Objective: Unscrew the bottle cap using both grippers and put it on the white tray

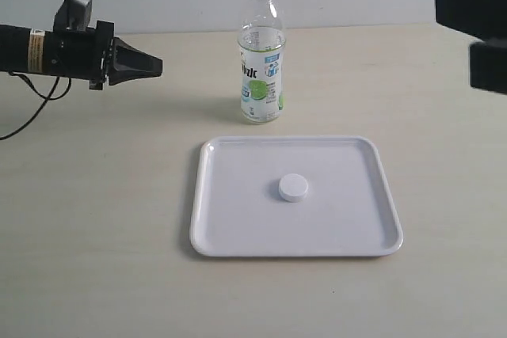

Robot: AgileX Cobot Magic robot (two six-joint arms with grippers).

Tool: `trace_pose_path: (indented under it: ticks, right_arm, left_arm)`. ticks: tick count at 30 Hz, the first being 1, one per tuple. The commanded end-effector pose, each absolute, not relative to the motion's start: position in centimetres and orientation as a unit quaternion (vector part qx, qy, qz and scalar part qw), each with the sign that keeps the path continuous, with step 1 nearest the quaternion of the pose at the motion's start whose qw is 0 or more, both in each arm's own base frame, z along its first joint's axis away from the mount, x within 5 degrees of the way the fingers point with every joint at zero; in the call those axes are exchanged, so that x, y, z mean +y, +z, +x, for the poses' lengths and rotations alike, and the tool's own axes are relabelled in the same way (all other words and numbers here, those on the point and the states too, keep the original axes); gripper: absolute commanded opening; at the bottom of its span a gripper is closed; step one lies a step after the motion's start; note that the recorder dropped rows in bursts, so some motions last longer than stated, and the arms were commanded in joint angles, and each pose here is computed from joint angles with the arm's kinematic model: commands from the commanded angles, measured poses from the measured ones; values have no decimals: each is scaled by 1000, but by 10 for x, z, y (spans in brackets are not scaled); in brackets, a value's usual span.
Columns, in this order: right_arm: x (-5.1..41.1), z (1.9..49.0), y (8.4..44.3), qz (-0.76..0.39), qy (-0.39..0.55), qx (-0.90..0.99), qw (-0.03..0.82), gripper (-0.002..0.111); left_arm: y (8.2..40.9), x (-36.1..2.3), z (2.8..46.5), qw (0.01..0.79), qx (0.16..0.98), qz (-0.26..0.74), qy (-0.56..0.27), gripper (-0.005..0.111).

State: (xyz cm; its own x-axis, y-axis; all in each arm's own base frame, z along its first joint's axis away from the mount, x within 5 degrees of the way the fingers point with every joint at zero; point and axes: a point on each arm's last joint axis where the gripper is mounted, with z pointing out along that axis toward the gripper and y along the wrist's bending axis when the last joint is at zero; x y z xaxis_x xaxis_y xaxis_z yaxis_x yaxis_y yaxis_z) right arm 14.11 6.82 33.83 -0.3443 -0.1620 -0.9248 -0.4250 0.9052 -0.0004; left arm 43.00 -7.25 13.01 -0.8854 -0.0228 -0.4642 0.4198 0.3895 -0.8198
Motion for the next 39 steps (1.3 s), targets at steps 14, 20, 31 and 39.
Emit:
trace_pose_path:
  ticks: [14, 20, 31, 39]
  right_arm:
    - [52, 105, 272, -159, 159, 757, 614, 0]
    - [52, 104, 253, -172, 151, 755, 614, 0]
    - [49, 98, 254, -176, 150, 736, 636, 0]
    - [48, 95, 256, -173, 152, 734, 639, 0]
  left_arm:
    - [182, -52, 267, 418, 750, 158, -488, 0]
    - [212, -56, 209, 498, 717, 163, -459, 0]
    - [260, -62, 104, 665, 588, 191, -420, 0]
    - [244, -53, 79, 706, 618, 150, -313, 0]
